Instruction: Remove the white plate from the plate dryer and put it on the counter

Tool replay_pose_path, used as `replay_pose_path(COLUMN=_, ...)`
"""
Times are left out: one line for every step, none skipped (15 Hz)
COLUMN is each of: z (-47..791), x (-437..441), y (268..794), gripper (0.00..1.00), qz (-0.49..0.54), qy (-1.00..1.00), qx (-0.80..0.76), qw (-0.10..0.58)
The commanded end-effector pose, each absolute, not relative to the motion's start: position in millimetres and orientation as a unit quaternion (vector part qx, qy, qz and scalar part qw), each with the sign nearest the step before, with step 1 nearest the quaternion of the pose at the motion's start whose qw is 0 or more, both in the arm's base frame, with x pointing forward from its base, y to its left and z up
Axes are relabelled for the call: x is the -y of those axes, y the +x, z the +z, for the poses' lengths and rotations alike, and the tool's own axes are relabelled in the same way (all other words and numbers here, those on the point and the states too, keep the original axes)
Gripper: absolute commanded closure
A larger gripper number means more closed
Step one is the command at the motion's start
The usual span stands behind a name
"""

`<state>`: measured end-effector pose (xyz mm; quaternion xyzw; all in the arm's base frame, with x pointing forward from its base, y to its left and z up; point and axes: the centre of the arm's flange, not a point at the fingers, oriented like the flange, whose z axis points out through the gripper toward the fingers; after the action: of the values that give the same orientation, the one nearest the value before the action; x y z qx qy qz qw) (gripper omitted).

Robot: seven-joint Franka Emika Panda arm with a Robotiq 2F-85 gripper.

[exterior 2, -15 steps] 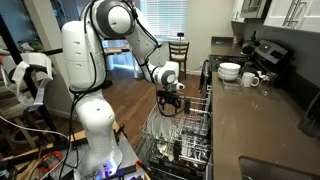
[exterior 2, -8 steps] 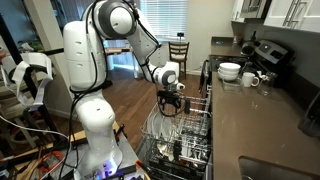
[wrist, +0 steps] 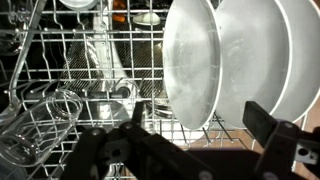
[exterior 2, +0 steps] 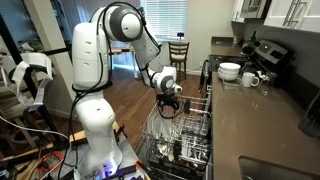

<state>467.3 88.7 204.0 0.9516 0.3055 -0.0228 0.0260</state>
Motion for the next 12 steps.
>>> replay_pose_path(z=178, x=-97, y=480, gripper=0.00, qz=-0.023, qy=0.943, qx=-0.330, qw=0.015)
replay_pose_path(z=171, x=-97, y=481, gripper=0.00, qz=-0.026, qy=0.942, qx=-0.333, qw=0.008)
replay_pose_path(z=166, x=-97, y=482, gripper=0.00, qz=-0.030, qy=0.942, qx=-0.335, qw=0.007)
replay_pose_path(z=160, x=-96, y=483, gripper=0.02, qz=-0.032, qy=0.941, qx=-0.337, qw=0.004)
replay_pose_path(z=156, x=-96, y=485, gripper=0.19, qz=-0.035, qy=0.940, qx=-0.339, qw=0.002)
replay_pose_path(z=151, x=-94, y=486, gripper=0.20, qz=-0.039, qy=0.940, qx=-0.338, qw=0.001)
replay_pose_path(z=147, x=-93, y=487, gripper=0.25, qz=-0.042, qy=0.940, qx=-0.340, qw=-0.001)
replay_pose_path(z=144, x=-91, y=489, gripper=0.39, qz=-0.047, qy=0.940, qx=-0.339, qw=-0.002)
replay_pose_path(z=141, x=-90, y=490, gripper=0.43, qz=-0.049, qy=0.940, qx=-0.338, qw=-0.003)
replay_pose_path(z=139, x=-88, y=491, gripper=0.45, qz=-0.053, qy=0.940, qx=-0.337, qw=-0.005)
replay_pose_path(z=138, x=-86, y=493, gripper=0.46, qz=-0.057, qy=0.940, qx=-0.336, qw=-0.006)
replay_pose_path(z=137, x=-85, y=494, gripper=0.60, qz=-0.059, qy=0.940, qx=-0.335, qw=-0.008)
